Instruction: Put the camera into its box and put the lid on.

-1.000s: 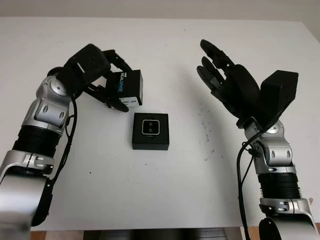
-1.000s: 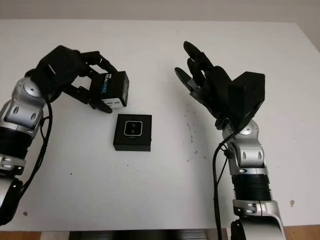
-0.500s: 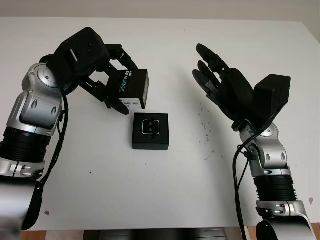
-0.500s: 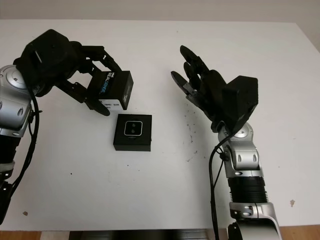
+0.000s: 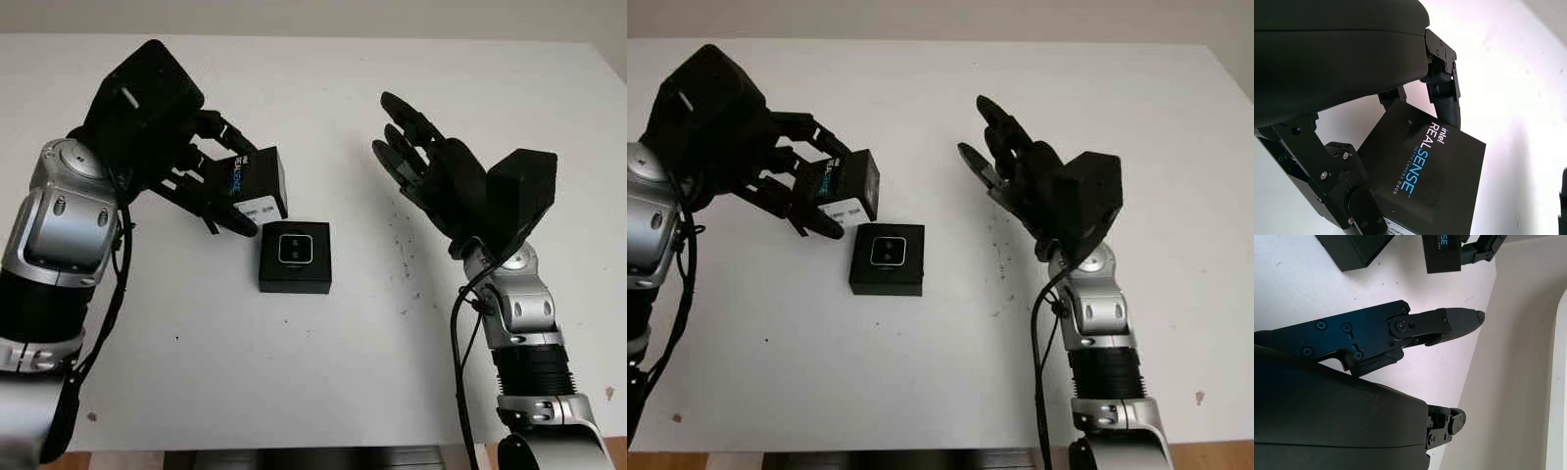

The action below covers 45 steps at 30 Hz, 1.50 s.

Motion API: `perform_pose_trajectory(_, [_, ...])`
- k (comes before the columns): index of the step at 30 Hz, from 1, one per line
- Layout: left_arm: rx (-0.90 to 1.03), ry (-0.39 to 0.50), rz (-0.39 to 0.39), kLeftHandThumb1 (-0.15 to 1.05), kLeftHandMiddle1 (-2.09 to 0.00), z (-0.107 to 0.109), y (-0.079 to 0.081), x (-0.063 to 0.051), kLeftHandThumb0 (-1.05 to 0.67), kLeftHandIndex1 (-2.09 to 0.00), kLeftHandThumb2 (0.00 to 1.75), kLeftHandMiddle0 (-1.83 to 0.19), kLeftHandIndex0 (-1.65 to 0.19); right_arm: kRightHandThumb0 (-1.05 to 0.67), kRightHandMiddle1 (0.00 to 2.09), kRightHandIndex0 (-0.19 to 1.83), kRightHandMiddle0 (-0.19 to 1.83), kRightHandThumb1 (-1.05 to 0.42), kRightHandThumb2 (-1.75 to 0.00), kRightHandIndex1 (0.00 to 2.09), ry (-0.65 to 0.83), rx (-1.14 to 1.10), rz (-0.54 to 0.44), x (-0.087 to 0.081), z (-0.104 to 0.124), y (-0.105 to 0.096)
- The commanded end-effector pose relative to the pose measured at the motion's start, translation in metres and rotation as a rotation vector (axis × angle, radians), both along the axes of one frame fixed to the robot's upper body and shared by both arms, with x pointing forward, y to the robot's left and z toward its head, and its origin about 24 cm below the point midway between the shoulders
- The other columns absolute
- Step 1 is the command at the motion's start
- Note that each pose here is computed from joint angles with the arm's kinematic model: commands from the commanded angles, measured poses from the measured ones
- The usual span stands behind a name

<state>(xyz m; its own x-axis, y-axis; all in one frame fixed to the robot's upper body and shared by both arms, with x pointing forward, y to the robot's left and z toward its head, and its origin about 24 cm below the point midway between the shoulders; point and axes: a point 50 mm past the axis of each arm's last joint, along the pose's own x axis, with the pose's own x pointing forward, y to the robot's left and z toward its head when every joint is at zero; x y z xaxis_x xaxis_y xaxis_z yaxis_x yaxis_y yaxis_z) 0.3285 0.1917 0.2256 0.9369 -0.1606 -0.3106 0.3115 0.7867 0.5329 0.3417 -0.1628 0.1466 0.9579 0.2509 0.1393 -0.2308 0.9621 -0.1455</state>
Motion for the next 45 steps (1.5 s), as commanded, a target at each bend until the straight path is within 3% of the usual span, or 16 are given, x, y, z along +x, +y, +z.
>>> perform_pose_trajectory(1, [-0.015,-0.015,0.009,0.92,-1.40,0.002,-0.001,-0.005,-0.11,-1.43,0.06,-0.30,-0.29,-0.77,0.18,0.02,0.05,-1.05,-0.19,0.07,-0.017,0.007,0.001,-0.001,0.003,0.002])
perform_pose_trajectory(4, [-0.026,-0.009,0.010,0.92,-1.52,-0.002,-0.003,-0.008,-0.10,-1.48,0.05,-0.26,-0.28,-0.76,0.17,0.02,0.05,-1.05,-0.19,0.06,-0.030,0.026,0.003,-0.001,0.003,0.004])
perform_pose_trajectory(9, [-0.059,0.006,-0.004,0.92,-1.54,-0.009,-0.003,-0.013,-0.09,-1.52,0.05,-0.26,-0.24,-0.74,0.16,0.00,0.06,-1.05,-0.18,0.05,-0.054,0.069,-0.020,-0.002,0.006,0.005])
perform_pose_trajectory(16, [-0.074,0.036,-0.054,0.90,-1.51,-0.023,-0.003,-0.014,-0.10,-1.51,0.05,-0.30,-0.28,-0.70,0.08,-0.09,-0.08,-1.05,-0.45,0.02,-0.139,0.136,0.027,-0.007,0.015,0.004])
perform_pose_trajectory(25, [-0.029,0.044,-0.092,0.89,-1.52,-0.037,-0.005,-0.014,-0.12,-1.52,0.05,-0.29,-0.27,-0.65,0.11,-0.05,-0.04,-1.05,-0.51,0.05,-0.170,0.128,-0.001,-0.009,0.018,0.000])
perform_pose_trajectory(45, [0.039,-0.077,-0.163,0.91,-1.48,-0.039,-0.026,-0.012,-0.11,-1.52,0.06,-0.30,-0.25,-0.67,0.13,-0.06,-0.05,-1.05,-0.49,0.05,-0.172,0.131,0.010,-0.010,0.017,0.002])
